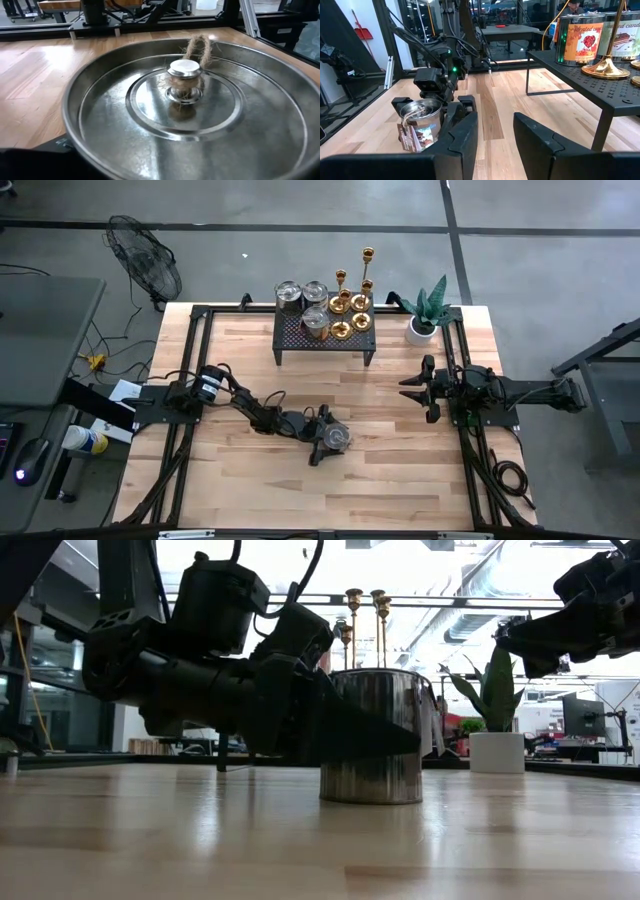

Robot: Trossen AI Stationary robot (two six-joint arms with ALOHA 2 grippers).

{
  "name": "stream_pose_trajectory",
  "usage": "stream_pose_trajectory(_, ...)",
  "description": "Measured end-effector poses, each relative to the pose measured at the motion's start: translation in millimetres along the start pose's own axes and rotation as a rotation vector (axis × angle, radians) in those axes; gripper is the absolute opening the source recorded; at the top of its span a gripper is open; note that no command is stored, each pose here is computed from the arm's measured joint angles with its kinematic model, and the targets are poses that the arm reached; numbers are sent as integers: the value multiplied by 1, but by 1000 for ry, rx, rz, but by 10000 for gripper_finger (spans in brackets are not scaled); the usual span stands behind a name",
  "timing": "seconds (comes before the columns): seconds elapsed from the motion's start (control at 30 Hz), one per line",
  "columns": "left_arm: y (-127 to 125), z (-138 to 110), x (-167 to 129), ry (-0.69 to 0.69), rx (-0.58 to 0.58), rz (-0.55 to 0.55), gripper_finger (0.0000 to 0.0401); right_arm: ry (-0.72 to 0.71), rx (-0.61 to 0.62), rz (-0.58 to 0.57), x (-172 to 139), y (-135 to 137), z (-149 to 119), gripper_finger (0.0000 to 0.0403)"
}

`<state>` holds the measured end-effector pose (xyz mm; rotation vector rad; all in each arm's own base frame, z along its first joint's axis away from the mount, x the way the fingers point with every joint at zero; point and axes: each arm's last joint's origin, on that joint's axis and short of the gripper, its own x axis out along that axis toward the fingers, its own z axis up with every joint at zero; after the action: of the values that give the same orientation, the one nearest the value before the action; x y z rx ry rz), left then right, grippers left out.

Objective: Pick & Place candle stick holders
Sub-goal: Put the scented candle on the shelf

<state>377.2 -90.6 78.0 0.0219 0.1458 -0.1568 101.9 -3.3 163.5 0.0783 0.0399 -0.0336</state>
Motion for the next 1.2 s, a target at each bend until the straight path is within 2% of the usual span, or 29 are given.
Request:
stream_pose_trajectory(0.27,0,2,0,1,-3,-19,344,0,0,0,0,0,0,117)
stream_pose_trajectory(0.43,6,9,-2,10,-8,1,354,0,0,0,0,0,0,117)
stream_pose_trajectory(0.6,18,27,-5,14,-12,49,344,0,0,0,0,0,0,117)
stream_pose_trajectory(1.2,44,75,-34,-6,12,174,349,0,0,0,0,0,0,117)
